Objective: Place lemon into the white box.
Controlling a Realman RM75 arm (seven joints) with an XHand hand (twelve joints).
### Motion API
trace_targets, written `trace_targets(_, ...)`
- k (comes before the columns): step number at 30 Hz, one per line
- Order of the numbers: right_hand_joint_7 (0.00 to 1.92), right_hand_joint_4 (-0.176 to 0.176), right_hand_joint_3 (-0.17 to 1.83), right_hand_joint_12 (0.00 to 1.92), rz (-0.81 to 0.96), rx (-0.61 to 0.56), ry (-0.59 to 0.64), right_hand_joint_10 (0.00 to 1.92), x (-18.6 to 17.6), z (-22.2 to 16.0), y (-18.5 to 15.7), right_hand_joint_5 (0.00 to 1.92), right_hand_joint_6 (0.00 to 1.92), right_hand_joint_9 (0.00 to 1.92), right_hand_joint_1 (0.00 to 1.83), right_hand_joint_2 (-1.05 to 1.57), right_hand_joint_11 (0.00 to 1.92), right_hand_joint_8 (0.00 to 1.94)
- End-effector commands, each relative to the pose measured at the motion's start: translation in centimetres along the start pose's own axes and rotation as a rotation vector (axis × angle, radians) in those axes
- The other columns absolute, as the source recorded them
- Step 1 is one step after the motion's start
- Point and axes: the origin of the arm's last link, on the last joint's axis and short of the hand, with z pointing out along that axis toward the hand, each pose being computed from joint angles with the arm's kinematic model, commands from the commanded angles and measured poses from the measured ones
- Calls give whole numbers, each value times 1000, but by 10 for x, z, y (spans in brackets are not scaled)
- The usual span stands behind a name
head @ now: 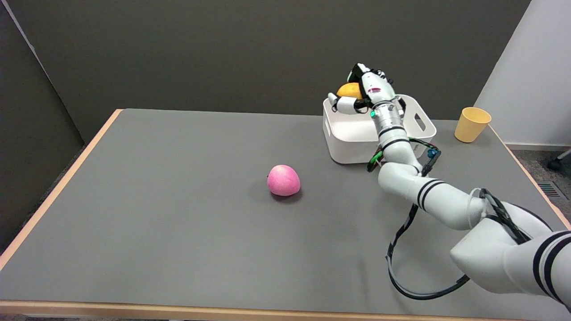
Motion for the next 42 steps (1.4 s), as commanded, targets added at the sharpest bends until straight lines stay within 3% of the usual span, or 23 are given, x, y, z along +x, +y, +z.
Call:
trace_targets(1, 302, -15, 540, 1921, -87, -142, 76, 1921, 51, -25, 55, 449, 1921, 561, 761, 1212, 23, 1941)
trace_targets(3, 284, -25, 537, 1921, -56, -119, 89, 1921, 58, -37, 55, 453, 1914, 529, 773, 1210, 3, 1941)
trace_targets(4, 236, -68, 543, 1921, -41, -115, 87, 1921, 59, -41, 56, 468, 1895, 498, 818, 1196, 1, 1941)
trace_targets(5, 214, -92, 608, 1921, -9, -116, 88, 1894, 59, -48, 58, 464, 1716, 453, 815, 1119, -1, 1860)
trace_targets(7, 248, -61, 896, 1865, 14, -115, 86, 1669, 61, -56, 61, 369, 887, 312, 634, 784, 5, 1372)
trace_targets(9, 86, 26, 892, 1322, 39, -112, 85, 691, 60, -65, 64, 115, 381, 79, 423, 657, 65, 314)
trace_targets(11, 11, 25, 756, 844, 62, -118, 94, 96, 59, -74, 68, 14, 71, 9, 425, 624, 10, 35)
trace_targets(12, -1, 22, 723, 747, 68, -120, 97, -1, 59, -77, 69, -1, 14, -1, 430, 619, -1, -1)
trace_targets(18, -1, 17, 693, 564, 169, -103, 132, -1, 56, -96, 63, -1, -1, -1, 435, 619, -1, -1)
trace_targets(24, -1, 18, 743, 24, 284, -57, 161, -1, 57, -108, 50, -1, -1, -1, 453, 587, -1, -1)
trace_targets(26, -1, 23, 813, -1, 321, -48, 203, -1, 62, -112, 49, -1, -1, -1, 410, 559, -1, -1)
trace_targets(29, -1, 15, 680, -1, 392, -43, 262, -1, 70, -118, 50, -1, -1, -1, 424, 628, -1, -1)
trace_targets(42, 2, 4, 706, 6, 673, -16, 478, 4, 88, -146, 78, 0, 2, 1, 390, 668, -1, 2)
